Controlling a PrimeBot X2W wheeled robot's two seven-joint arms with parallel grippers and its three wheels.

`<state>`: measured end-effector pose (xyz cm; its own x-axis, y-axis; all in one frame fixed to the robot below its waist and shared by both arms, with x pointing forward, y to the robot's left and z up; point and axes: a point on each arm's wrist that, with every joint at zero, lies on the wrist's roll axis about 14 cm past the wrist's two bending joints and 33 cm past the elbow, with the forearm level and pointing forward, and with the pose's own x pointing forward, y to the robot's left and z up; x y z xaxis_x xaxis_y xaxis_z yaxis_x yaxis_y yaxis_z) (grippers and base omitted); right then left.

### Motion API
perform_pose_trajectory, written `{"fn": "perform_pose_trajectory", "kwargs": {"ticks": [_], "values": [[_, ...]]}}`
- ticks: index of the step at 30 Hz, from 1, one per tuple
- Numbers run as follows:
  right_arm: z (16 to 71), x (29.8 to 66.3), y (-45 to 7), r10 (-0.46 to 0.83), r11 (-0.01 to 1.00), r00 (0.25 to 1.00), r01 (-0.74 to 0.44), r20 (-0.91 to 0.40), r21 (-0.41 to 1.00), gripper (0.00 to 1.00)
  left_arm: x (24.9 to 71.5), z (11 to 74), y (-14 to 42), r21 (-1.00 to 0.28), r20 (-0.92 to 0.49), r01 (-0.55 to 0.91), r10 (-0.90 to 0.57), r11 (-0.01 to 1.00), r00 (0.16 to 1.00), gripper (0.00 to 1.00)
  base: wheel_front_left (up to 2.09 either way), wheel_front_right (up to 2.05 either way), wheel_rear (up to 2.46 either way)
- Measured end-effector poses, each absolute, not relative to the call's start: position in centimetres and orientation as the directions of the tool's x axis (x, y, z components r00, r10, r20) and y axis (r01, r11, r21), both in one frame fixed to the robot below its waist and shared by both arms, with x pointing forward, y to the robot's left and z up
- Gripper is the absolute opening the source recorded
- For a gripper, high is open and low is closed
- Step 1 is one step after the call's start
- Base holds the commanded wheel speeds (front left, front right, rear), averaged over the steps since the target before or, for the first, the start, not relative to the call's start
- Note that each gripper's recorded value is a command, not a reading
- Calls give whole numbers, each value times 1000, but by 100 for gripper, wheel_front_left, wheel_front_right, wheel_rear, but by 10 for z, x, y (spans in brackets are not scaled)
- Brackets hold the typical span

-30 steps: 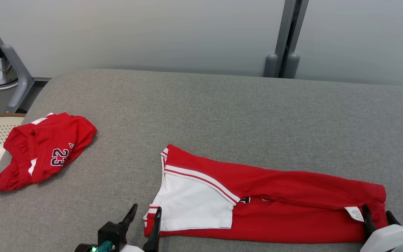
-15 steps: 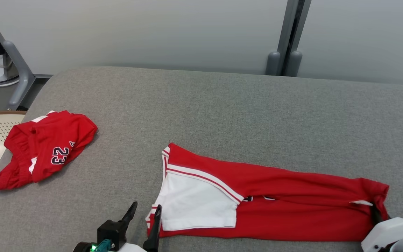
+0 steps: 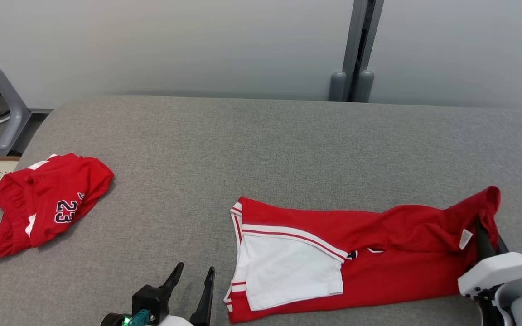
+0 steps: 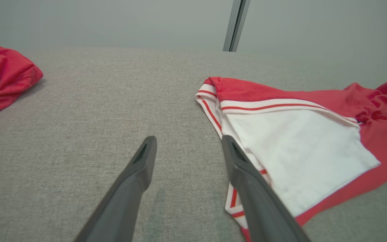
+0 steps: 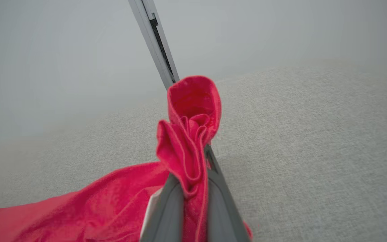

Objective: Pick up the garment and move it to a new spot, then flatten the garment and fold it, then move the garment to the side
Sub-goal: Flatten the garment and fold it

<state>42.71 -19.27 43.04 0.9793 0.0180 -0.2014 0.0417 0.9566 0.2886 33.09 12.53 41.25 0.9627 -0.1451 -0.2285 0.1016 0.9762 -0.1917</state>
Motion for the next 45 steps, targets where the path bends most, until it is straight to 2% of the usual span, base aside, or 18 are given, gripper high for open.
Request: {"fn": "perform_pose_trajectory", "kwargs": {"ticks": [5, 9, 12, 18, 23, 31, 32, 33, 34, 40, 45], "values": [[444, 426, -136, 162, 937, 975, -103, -152, 335, 0, 330, 415, 124, -189, -220, 107, -149, 976, 964, 100, 0, 0, 0], [452, 417, -82, 312, 892, 940, -240, -137, 383, 0, 327, 416, 127, -188, -217, 100, -140, 977, 966, 100, 0, 0, 0], [459, 409, -41, 422, 839, 897, -333, -129, 430, 0, 325, 417, 129, -185, -215, 92, -132, 978, 968, 100, 0, 0, 0], [463, 390, 23, 602, 749, 788, -499, -132, 435, 0, 322, 419, 134, -179, -207, 79, -116, 981, 971, 100, 0, 0, 0], [463, 382, 57, 681, 694, 720, -575, -136, 433, 0, 319, 419, 143, -175, -209, 52, -88, 983, 974, 100, 0, 0, 0], [456, 376, 85, 737, 647, 658, -624, -151, 438, 0, 313, 414, 151, -175, -227, 18, -58, 984, 972, 100, 0, 0, 0], [457, 376, 87, 739, 641, 658, -621, -144, 451, 24, 314, 415, 151, -175, -226, 17, -57, 984, 972, 100, 0, 0, 0], [458, 377, 88, 740, 637, 657, -618, -141, 461, 73, 315, 415, 151, -175, -224, 18, -58, 984, 973, 100, 0, 0, 0], [461, 377, 90, 742, 630, 658, -618, -130, 469, 100, 315, 416, 151, -175, -222, 19, -59, 984, 973, 100, 0, 0, 0], [476, 387, 90, 730, 621, 678, -603, -88, 501, 100, 318, 416, 148, -173, -223, 26, -65, 985, 973, 100, 0, 0, 0], [488, 416, 55, 635, 704, 771, -548, -54, 452, 100, 324, 418, 146, -170, -217, 32, -70, 985, 974, 100, 0, 0, 0]]}}
